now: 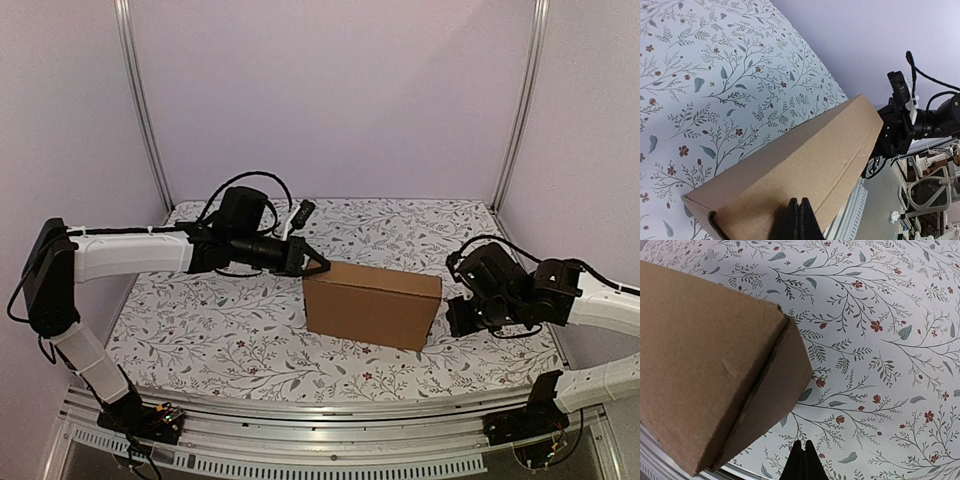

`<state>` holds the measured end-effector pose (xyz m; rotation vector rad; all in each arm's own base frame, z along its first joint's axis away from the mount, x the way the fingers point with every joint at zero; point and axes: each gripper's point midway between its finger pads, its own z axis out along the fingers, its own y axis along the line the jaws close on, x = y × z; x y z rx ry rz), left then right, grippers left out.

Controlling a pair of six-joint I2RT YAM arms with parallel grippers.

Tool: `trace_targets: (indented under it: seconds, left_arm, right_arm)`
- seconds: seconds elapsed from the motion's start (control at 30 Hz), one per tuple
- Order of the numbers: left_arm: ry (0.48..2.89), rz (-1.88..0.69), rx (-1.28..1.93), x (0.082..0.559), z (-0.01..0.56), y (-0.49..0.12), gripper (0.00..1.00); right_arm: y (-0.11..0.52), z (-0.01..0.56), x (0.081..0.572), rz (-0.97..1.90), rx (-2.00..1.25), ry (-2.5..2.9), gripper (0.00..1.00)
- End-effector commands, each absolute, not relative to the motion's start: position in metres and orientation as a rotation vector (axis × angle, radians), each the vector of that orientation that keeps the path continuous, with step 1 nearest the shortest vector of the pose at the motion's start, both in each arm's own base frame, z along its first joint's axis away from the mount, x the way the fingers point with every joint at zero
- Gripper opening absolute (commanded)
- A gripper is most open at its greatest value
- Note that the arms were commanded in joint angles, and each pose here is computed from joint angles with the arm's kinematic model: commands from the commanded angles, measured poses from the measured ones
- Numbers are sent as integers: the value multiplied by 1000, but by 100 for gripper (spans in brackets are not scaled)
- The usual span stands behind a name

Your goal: Fold the paper box

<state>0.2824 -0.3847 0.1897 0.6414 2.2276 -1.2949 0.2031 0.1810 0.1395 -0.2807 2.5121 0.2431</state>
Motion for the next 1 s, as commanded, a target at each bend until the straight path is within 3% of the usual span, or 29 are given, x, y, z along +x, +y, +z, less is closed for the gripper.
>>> trace_targets:
  seconds: [0.0, 0.3, 0.43, 0.7, 0.97]
  left_arm:
    - [2426, -1179, 612, 270, 137, -368, 0]
    - [2424, -1181, 608, 271, 138, -368, 0]
    - [2423, -1179, 609, 271, 139, -368, 0]
    - [2436, -1171, 613, 270, 133, -367, 0]
    - [2436, -1174, 618, 271, 134, -368, 0]
  right_arm:
    - [170, 172, 209, 246, -202, 2426, 0]
    - [186, 246, 224, 342, -229, 2279, 0]
    - [203, 236, 227, 386, -259, 2301, 0]
    - [201, 159, 220, 295, -261, 2462, 0]
    - [195, 210, 224, 347, -214, 2351, 0]
